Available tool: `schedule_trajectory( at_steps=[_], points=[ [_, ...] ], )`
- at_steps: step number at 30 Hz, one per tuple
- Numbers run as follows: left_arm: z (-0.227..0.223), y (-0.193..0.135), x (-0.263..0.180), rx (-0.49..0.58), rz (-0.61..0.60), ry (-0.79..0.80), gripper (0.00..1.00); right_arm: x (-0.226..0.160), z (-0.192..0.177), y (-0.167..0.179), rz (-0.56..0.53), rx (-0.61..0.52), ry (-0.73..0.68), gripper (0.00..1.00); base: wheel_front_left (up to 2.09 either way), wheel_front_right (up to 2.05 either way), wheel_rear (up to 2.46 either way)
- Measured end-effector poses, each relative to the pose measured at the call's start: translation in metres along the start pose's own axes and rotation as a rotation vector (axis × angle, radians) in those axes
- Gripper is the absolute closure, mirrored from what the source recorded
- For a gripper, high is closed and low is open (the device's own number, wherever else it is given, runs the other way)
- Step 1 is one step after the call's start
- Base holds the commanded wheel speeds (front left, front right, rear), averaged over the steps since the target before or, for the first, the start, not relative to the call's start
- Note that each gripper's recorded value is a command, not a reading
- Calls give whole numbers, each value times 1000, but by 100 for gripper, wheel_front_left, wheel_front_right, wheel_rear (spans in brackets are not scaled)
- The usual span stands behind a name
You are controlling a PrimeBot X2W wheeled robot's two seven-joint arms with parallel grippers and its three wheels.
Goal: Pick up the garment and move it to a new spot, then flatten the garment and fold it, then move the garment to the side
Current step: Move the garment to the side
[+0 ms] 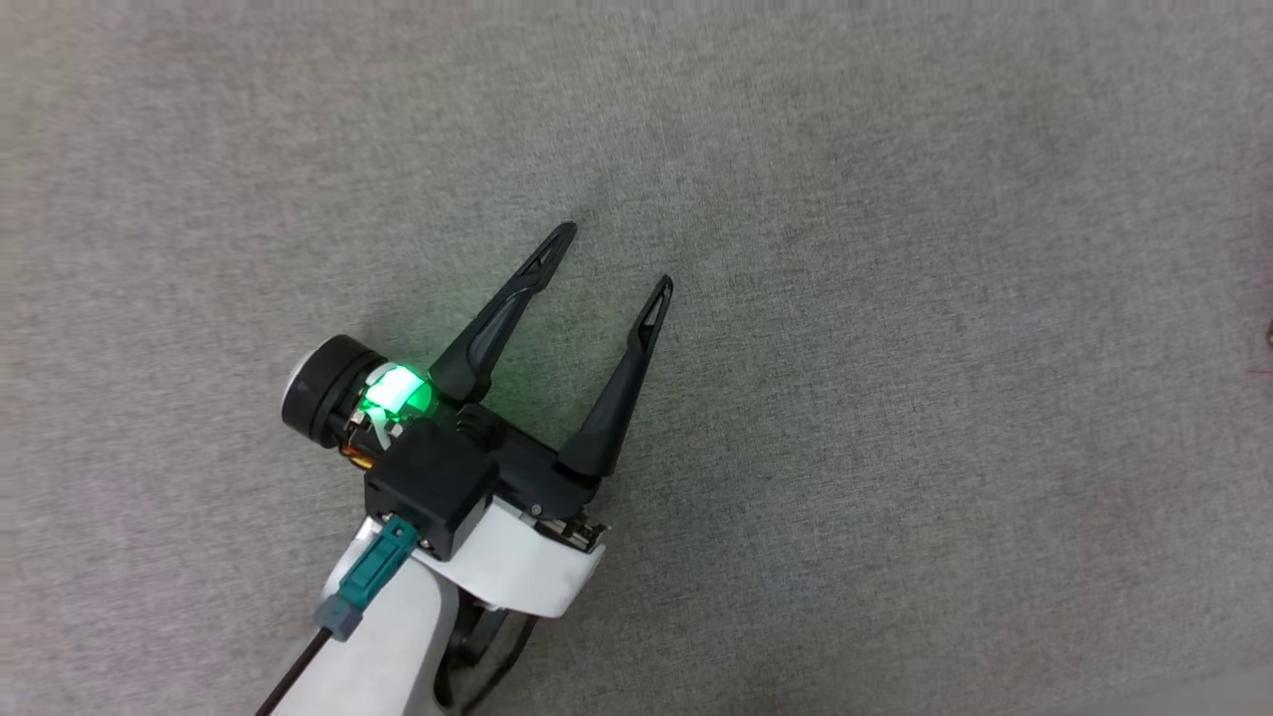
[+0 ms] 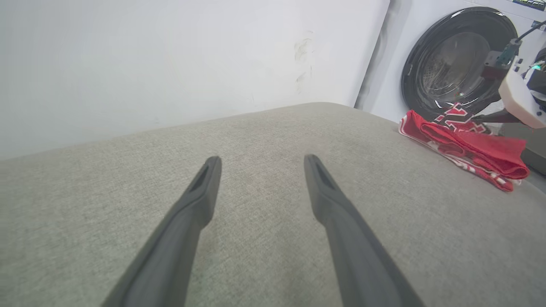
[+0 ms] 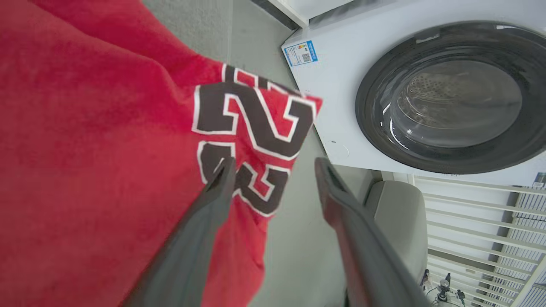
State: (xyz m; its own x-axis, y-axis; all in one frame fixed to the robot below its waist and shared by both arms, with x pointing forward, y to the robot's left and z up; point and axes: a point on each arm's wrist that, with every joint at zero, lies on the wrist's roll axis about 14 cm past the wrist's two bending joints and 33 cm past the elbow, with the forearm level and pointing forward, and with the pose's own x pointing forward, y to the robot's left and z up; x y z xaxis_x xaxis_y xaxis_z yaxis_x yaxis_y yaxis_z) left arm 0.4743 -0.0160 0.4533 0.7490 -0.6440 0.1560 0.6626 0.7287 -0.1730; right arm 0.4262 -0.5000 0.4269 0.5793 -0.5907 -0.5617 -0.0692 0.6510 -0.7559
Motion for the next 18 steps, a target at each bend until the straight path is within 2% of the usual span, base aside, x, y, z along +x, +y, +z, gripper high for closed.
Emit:
schedule_trajectory(
  at_steps=[7, 13, 18],
  points=[
    [29, 3, -10, 7, 77, -33, 0, -26, 39, -18, -37, 74, -159, 0, 0, 0, 0],
    [60, 21, -40, 82, 205, -49, 0, -78, 115, -16, -8, 264, -490, 0, 0, 0, 0],
    [90, 32, -73, 154, 309, -75, 0, -136, 154, 1, 55, 400, -729, 0, 0, 0, 0]
  ],
)
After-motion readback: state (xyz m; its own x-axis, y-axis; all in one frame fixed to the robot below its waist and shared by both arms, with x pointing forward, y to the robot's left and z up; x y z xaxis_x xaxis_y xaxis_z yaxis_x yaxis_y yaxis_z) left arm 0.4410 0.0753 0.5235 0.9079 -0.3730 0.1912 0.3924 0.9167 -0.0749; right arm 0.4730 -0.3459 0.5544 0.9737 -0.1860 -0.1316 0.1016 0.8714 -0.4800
